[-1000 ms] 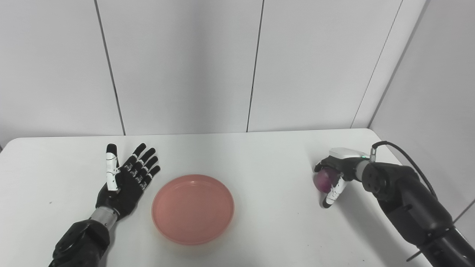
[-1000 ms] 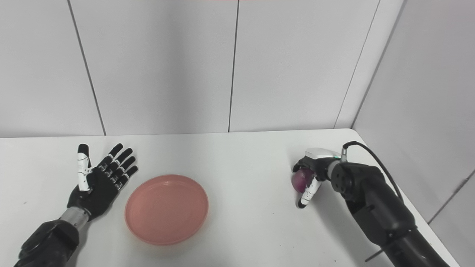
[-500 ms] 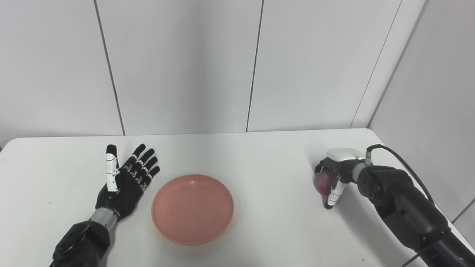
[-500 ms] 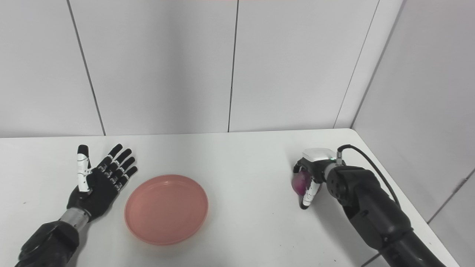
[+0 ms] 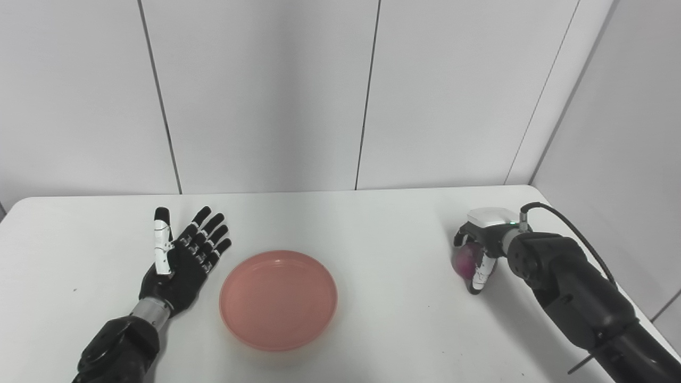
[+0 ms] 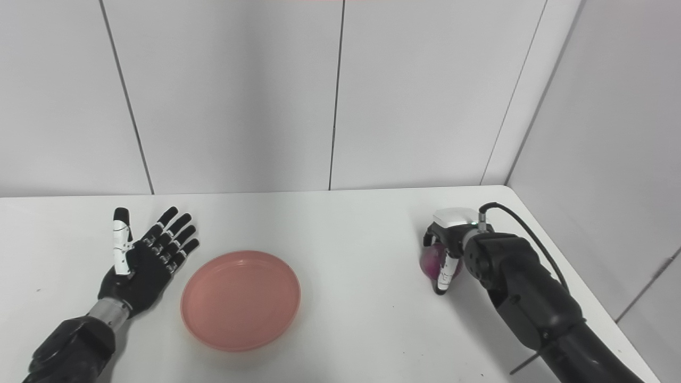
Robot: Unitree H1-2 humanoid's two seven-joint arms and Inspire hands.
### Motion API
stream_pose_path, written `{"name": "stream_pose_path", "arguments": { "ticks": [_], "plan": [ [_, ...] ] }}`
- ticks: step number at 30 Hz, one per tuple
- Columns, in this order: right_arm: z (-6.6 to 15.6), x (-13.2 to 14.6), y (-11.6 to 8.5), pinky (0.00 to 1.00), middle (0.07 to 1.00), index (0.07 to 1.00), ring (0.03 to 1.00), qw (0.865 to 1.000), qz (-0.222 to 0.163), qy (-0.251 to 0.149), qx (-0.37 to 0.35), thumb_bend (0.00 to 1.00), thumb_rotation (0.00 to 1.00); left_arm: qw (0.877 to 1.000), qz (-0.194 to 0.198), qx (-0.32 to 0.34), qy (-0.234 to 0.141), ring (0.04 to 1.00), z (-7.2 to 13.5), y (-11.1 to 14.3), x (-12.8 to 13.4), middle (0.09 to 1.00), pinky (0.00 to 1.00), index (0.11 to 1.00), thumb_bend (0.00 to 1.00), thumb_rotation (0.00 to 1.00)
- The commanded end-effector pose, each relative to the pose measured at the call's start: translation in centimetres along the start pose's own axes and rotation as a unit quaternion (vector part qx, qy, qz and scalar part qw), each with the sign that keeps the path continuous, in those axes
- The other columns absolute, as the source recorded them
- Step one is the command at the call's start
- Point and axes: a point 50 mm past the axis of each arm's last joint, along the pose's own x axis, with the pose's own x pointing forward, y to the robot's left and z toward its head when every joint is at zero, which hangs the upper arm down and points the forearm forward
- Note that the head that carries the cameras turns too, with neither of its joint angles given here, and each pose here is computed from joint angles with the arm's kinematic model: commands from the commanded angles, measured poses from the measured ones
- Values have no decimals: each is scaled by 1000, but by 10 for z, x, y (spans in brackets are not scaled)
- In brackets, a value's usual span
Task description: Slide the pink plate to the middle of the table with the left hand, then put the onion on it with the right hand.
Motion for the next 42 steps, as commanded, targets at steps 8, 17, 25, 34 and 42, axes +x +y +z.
{"name": "stream_pose_path", "arguments": {
  "ticks": [8, 17, 25, 34, 42],
  "plan": [
    [-16, 0, -6, 418, 611, 674, 523, 999, 6, 23, -23, 888, 133, 996, 53, -19, 76, 1000, -33, 20, -17, 967, 1000, 1000, 771, 1000],
    [-17, 3, -4, 261, 526, 635, 370, 999, 24, 27, -19, 802, 122, 996, 52, -21, 75, 1000, -32, 19, -18, 966, 1000, 1000, 768, 1000],
    [-17, 4, -3, 244, 477, 498, 338, 999, 24, 26, -15, 532, 144, 995, 54, -24, 76, 1000, -34, 20, -18, 968, 1000, 1000, 769, 1000],
    [-18, 0, -8, 251, 487, 493, 346, 999, 26, 24, -11, 519, 149, 995, 54, -21, 78, 1000, -34, 19, -19, 973, 1000, 1000, 764, 1000],
    [-18, -6, -21, 264, 550, 492, 381, 1000, 14, 15, -6, 520, 150, 995, 55, -24, 80, 1000, -36, 20, -18, 972, 1000, 1000, 768, 1000]
  ]
}}
